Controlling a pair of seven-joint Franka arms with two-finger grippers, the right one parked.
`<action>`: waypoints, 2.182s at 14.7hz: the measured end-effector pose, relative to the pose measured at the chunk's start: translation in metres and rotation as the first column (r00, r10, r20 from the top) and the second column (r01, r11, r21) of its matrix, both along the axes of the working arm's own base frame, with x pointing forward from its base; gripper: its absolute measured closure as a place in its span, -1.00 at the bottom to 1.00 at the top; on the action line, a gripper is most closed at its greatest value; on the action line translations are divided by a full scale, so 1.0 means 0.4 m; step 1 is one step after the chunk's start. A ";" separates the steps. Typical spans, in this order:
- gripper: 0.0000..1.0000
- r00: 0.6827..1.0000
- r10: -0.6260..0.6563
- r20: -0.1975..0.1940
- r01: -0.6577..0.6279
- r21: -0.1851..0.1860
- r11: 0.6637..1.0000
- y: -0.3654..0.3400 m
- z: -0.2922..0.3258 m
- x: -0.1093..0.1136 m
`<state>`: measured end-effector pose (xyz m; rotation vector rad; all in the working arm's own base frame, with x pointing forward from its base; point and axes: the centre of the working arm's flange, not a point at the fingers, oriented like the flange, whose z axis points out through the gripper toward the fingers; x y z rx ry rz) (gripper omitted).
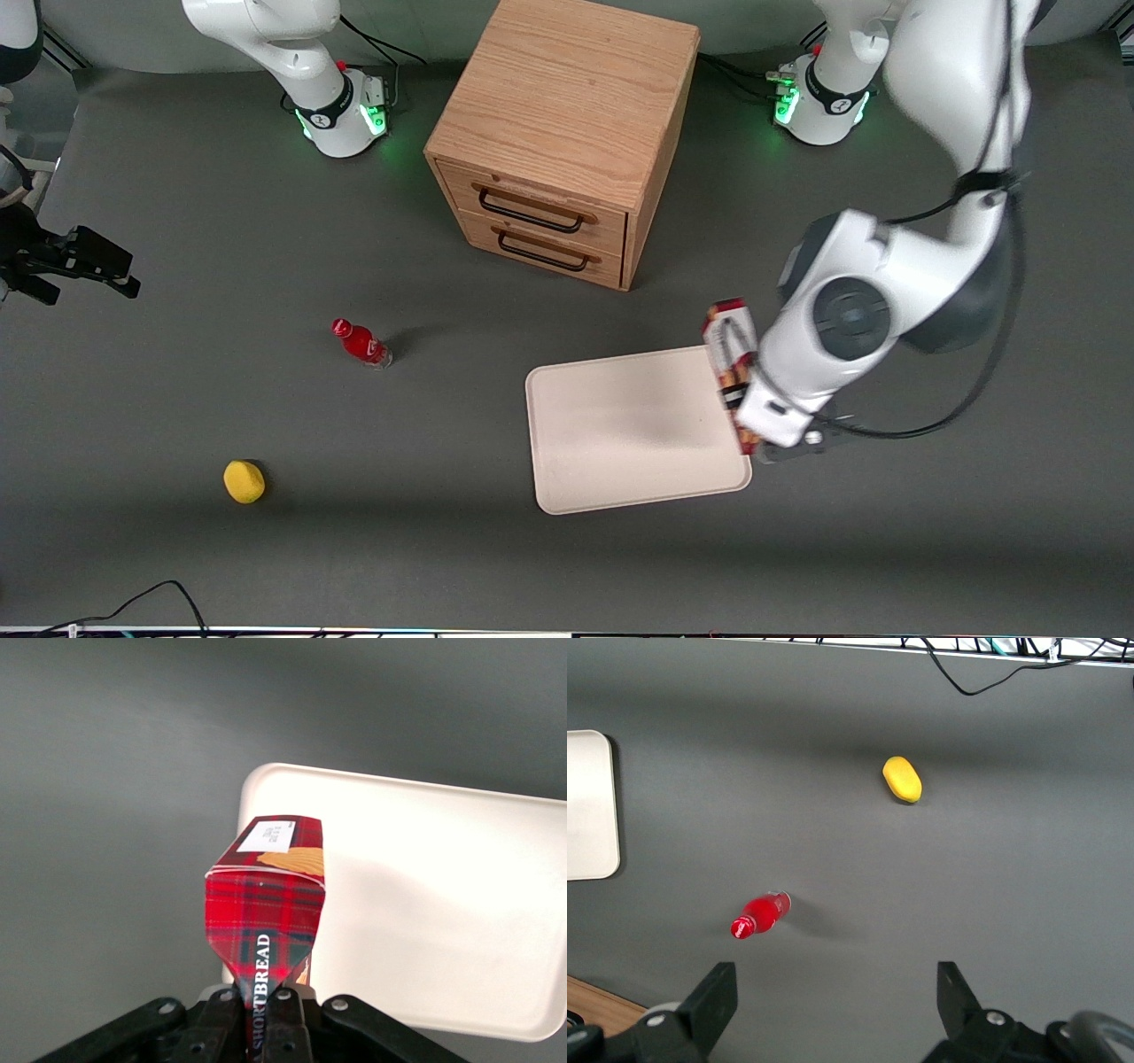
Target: Place red cookie box on tray
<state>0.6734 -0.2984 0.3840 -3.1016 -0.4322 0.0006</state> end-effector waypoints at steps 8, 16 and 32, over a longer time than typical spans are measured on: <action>0.86 1.000 -0.010 -0.025 0.010 0.008 1.000 -0.033 -0.299 0.038; 0.14 0.999 -0.041 -0.004 0.042 0.016 0.999 -0.022 -0.314 0.054; -1.00 0.893 -0.436 -0.115 0.440 0.013 0.898 0.698 0.397 -0.124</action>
